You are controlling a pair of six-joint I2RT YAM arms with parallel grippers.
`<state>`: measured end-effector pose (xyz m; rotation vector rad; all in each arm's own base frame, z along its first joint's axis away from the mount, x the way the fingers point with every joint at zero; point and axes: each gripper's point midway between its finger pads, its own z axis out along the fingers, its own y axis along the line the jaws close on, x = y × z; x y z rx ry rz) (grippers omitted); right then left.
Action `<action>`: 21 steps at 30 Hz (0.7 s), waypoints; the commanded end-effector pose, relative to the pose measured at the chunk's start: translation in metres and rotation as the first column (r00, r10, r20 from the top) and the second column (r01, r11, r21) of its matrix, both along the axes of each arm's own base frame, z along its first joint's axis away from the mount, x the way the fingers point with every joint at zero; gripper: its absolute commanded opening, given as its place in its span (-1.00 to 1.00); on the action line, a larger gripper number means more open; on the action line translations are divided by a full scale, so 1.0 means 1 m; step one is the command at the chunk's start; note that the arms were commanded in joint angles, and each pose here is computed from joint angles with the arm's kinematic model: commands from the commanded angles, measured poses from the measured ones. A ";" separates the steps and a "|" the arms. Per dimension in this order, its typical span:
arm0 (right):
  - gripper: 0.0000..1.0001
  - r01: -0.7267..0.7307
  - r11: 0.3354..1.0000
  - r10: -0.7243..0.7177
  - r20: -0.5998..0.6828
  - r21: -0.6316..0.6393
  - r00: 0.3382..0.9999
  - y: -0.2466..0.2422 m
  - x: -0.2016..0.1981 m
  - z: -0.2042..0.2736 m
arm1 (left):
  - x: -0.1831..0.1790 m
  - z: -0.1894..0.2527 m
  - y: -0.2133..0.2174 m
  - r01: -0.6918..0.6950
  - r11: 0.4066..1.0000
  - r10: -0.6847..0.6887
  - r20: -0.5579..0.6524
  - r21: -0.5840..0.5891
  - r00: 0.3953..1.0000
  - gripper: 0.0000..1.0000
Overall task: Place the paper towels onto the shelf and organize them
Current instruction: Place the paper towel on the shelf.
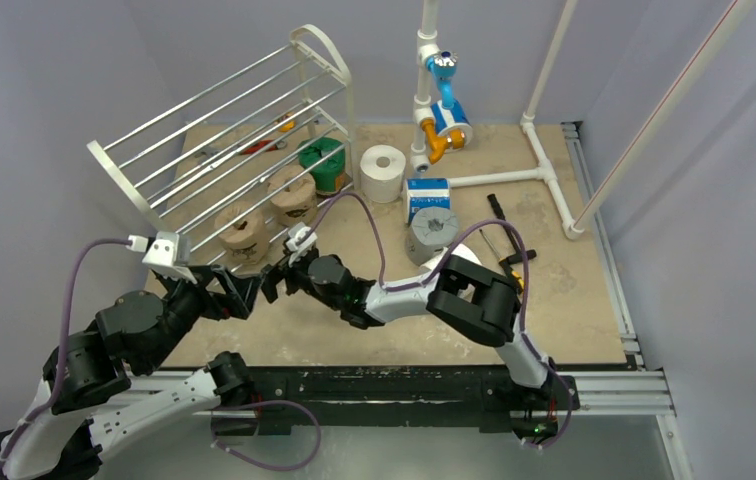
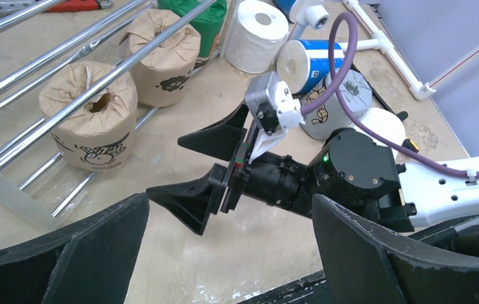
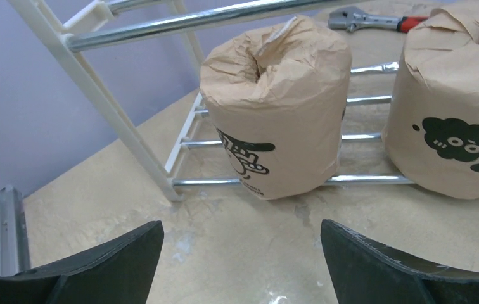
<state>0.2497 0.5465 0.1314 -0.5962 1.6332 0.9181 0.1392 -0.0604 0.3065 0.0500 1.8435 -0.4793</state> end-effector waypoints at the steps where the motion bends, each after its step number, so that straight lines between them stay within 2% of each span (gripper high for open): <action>1: 0.97 0.075 0.990 -0.091 0.129 0.122 0.987 0.019 0.007 0.052 | 0.001 0.013 0.004 -0.022 1.000 0.022 0.019 -0.022 1.000 1.00; 21: 0.98 0.293 0.952 -0.299 0.064 0.091 0.952 0.050 0.040 0.024 | 0.001 0.015 0.008 -0.029 0.999 0.030 0.024 -0.026 0.999 1.00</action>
